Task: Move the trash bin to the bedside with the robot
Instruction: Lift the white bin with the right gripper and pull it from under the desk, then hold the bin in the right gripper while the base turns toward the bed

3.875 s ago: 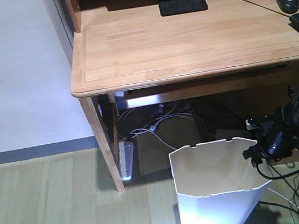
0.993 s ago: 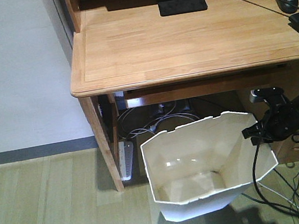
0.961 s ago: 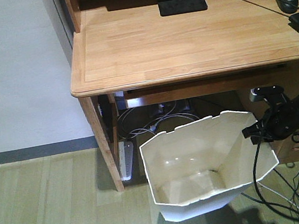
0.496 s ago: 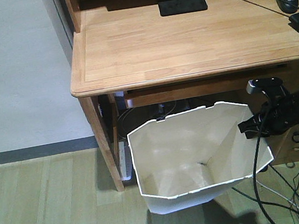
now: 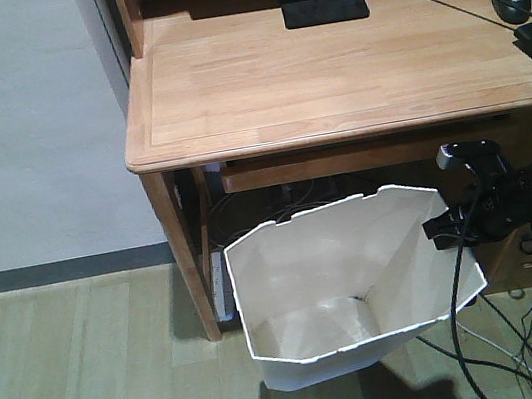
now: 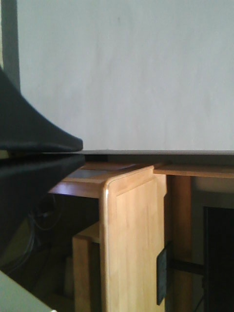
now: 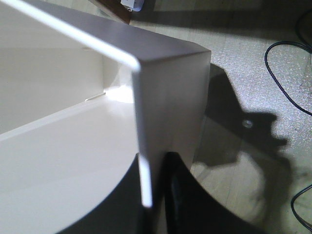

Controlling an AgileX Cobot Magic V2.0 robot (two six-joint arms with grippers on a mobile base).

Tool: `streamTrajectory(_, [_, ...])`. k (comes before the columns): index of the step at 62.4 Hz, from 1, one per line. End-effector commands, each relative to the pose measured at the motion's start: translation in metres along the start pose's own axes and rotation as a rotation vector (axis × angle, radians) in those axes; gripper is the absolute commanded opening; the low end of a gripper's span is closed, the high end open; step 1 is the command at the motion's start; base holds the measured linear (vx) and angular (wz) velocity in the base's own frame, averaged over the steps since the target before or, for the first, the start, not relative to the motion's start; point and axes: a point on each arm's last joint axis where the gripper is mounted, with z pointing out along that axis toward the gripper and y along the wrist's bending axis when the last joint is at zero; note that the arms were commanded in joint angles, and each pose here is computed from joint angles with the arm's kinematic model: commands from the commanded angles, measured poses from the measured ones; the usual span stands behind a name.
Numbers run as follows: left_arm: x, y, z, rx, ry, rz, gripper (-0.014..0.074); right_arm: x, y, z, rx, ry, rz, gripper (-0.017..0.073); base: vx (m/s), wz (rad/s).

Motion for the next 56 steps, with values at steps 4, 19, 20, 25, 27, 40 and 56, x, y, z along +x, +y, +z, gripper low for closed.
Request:
streamTrajectory(4, [0.0053,0.0000,0.0014,0.007,-0.023,-0.011,-0.0006,-0.0172,0.0169,-0.0209,-0.116,-0.082,0.052,-0.0006,0.00,0.00])
streamTrajectory(19, [0.0053,0.0000,0.0014,0.007,-0.022,-0.011,-0.0006,-0.0172,0.0170,-0.0210,-0.118,-0.082,0.052,-0.0006,0.00,0.00])
streamTrajectory(20, [0.0053,0.0000,0.0014,0.007,-0.022,-0.011,-0.0006,-0.0172,0.0170,-0.0210,-0.118,-0.082,0.052,-0.0006,0.00,0.00])
streamTrajectory(25, [0.0053,0.0000,0.0014,0.007,-0.022,-0.011,-0.0006,-0.0172,0.0170,-0.0210,-0.118,-0.082,0.052,-0.0006,0.00,0.01])
streamTrajectory(27, [0.0053,0.0000,0.0014,0.007,-0.022,-0.011,-0.0006,-0.0172,0.0170,-0.0210,-0.118,-0.082,0.052,-0.0006,-0.01,0.04])
streamTrajectory(40, [0.0053,0.0000,0.0014,0.007,-0.022,-0.011,-0.0006,-0.0172,0.0170,-0.0210,-0.118,-0.082,0.052,-0.0006,-0.03,0.12])
streamTrajectory(56, [0.0053,0.0000,0.0014,0.007,-0.022,-0.011,-0.0006,-0.0172,0.0170,-0.0210,-0.118,-0.082,0.052,-0.0006,-0.06,0.34])
